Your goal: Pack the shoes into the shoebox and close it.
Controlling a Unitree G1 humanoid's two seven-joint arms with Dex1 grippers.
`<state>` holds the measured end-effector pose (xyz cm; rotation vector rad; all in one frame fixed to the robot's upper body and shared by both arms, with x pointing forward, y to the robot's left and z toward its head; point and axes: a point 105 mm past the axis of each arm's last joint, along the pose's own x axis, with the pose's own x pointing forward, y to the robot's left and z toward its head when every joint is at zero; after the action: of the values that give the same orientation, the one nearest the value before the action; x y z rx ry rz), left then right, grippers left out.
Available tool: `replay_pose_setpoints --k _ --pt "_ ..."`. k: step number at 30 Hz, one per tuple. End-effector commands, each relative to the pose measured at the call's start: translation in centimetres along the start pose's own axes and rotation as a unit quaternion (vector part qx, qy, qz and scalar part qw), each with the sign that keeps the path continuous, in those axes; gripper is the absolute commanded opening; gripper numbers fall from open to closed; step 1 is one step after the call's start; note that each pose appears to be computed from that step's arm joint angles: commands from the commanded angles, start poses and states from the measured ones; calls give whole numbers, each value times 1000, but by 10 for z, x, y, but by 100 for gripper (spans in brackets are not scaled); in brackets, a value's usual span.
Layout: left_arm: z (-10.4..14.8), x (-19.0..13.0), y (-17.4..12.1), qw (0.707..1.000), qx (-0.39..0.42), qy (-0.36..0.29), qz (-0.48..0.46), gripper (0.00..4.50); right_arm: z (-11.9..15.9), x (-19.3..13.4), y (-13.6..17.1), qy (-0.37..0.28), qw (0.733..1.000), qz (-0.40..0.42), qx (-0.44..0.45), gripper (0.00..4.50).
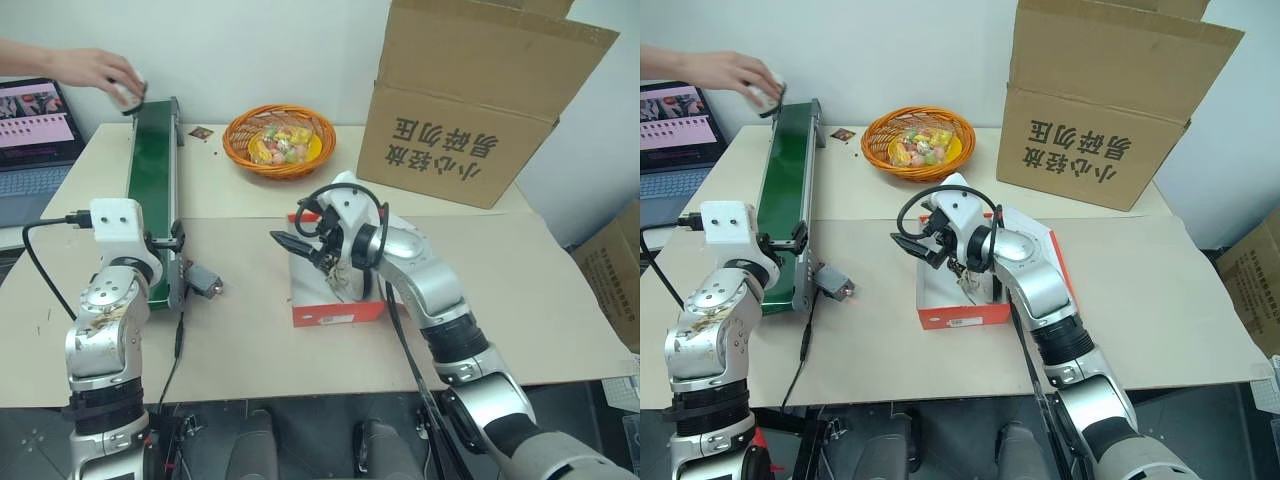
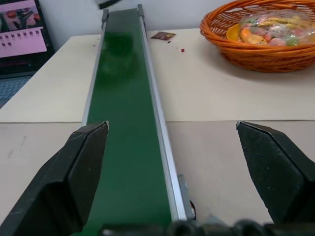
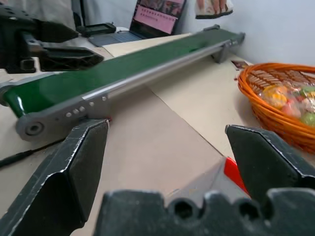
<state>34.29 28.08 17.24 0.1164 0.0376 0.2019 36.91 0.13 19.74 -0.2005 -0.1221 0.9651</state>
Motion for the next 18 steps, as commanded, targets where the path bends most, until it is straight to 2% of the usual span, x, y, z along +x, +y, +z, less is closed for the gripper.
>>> replay_pose_setpoints --k 1,5,18 --pt "8 -2 15 999 7 -24 26 445 18 1 -10 -38 999 -15 -15 450" --pt "-3 -1 22 999 16 -5 39 445 13 4 -11 -37 999 -27 9 450" --pt "-13 1 22 999 2 12 38 445 8 6 3 -20 999 -16 21 450"
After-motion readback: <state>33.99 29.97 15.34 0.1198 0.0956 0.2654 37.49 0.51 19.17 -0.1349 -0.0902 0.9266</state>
